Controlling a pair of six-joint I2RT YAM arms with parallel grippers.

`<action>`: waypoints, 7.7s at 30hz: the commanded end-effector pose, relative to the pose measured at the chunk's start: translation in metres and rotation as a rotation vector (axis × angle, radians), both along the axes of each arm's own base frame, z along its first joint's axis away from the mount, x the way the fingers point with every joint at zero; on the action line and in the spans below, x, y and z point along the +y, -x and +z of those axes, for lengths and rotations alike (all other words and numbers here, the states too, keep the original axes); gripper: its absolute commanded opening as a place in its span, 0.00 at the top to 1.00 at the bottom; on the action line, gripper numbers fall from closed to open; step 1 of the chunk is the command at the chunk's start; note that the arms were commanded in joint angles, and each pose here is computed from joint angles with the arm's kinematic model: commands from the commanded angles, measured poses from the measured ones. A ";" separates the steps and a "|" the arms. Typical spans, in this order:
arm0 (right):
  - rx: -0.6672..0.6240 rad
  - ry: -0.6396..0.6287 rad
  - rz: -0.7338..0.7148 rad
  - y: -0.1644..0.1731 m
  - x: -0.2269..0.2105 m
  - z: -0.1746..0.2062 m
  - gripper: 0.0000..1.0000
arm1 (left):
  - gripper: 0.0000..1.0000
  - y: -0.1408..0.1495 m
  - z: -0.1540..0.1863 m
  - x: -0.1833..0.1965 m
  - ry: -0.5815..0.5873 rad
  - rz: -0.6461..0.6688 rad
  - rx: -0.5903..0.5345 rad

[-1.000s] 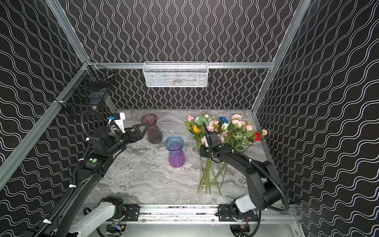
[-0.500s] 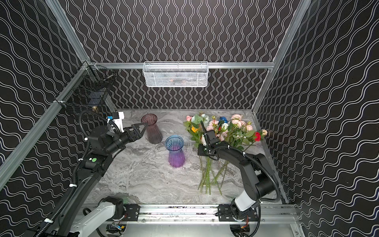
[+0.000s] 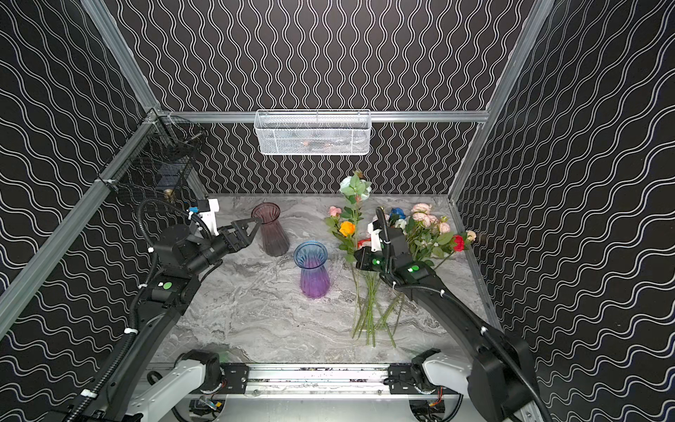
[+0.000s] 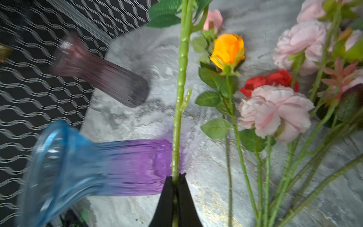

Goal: Arrange flowers in a vase
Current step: Pick up the flower from the flowers, then place the flower in the vase, then pick up the flower from the flowers, then place the flower in the vase.

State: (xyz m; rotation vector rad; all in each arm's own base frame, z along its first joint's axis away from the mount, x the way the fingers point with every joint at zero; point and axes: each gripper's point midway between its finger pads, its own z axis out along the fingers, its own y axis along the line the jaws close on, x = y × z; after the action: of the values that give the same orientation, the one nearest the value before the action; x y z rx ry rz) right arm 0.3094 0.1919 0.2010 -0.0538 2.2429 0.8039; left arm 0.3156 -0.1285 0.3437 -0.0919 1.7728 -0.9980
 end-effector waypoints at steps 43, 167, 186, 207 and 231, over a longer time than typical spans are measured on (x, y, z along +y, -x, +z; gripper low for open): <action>-0.969 -0.162 0.176 -0.014 0.114 0.235 1.00 | 0.05 0.020 0.040 -0.011 0.064 -0.093 -0.241; 0.196 0.644 0.022 -0.033 -0.008 -0.113 0.70 | 0.06 -0.012 -0.034 0.054 -0.136 0.343 0.158; 0.281 0.725 0.021 -0.042 -0.013 -0.162 0.81 | 0.06 -0.012 -0.028 0.046 -0.128 0.298 0.127; -0.146 0.357 -0.093 -0.070 0.014 0.017 0.99 | 0.06 -0.010 -0.017 0.036 -0.114 0.240 0.069; -0.879 -0.284 -0.021 0.030 0.023 0.321 0.98 | 0.07 0.037 0.045 -0.042 0.091 -0.264 -0.255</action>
State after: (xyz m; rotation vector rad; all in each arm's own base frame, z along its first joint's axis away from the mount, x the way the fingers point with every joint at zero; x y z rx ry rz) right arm 0.2937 0.2089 0.4777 -0.1868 1.4528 0.8231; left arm 0.2880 -0.1648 0.3700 0.1356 1.6025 -1.1931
